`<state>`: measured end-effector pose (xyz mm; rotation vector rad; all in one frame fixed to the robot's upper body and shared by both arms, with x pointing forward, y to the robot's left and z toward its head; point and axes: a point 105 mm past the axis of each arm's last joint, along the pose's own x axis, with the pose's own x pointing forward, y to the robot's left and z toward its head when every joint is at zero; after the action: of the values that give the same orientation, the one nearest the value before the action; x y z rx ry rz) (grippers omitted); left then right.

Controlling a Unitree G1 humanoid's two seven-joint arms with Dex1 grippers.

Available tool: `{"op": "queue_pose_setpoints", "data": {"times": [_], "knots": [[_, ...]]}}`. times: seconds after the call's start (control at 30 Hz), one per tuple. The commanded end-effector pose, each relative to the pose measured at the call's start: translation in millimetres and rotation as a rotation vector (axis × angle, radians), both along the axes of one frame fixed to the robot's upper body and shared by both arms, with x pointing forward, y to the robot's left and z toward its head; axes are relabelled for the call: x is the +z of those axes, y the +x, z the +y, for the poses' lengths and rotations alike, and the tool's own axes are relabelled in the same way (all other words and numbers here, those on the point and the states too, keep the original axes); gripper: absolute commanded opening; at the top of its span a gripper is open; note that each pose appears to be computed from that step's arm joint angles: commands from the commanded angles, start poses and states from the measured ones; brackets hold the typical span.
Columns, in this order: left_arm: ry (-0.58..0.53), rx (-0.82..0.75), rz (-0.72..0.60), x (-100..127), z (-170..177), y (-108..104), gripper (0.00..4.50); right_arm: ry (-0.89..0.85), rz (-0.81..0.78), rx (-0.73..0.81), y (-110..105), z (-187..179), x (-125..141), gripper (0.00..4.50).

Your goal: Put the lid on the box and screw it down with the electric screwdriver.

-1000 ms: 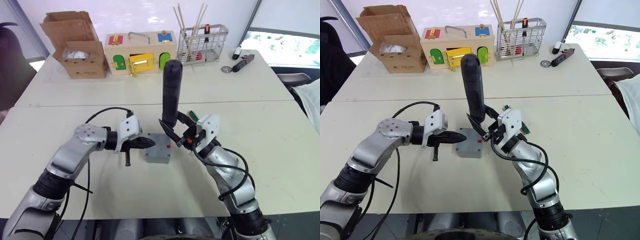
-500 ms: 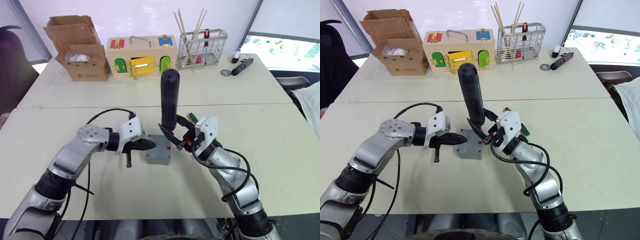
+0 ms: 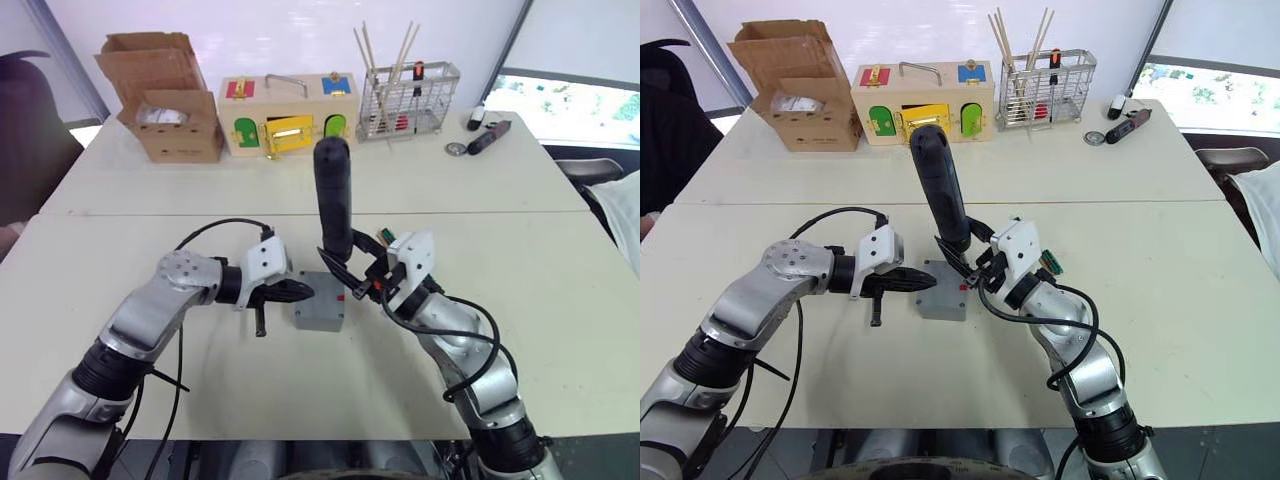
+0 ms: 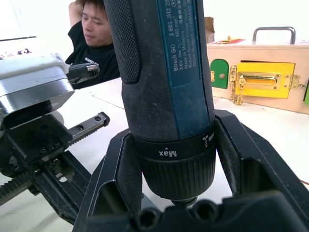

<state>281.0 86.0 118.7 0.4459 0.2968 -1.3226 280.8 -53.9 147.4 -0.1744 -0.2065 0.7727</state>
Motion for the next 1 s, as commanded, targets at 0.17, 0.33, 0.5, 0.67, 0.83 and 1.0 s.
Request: {"op": "queue_pose_setpoints", "data": {"times": [0.17,0.33,0.5,0.67,0.83,1.0], "knots": [[0.031,0.008,0.015,-6.1,2.8,-1.9,0.0,-0.098,0.258,-0.094,6.0,-20.9,-65.8,1.89],[0.033,0.007,0.014,-5.4,3.1,-2.3,0.0,-0.101,0.265,-0.108,3.9,-26.0,-68.9,1.89],[0.035,0.001,0.017,-5.5,2.7,-2.4,0.0,-0.092,0.247,-0.105,2.7,-24.7,-64.5,1.89],[0.052,-0.008,0.053,-12.9,1.1,-4.9,0.0,-0.031,0.186,-0.076,2.1,-17.7,-47.1,1.89],[0.111,-0.022,0.061,-28.5,0.1,-5.2,0.0,0.022,0.118,-0.054,-1.4,-13.7,-29.6,1.89],[0.097,-0.013,0.06,-24.6,-0.4,-0.7,0.0,0.035,0.086,-0.059,-0.7,-16.6,-21.5,1.89]]}}
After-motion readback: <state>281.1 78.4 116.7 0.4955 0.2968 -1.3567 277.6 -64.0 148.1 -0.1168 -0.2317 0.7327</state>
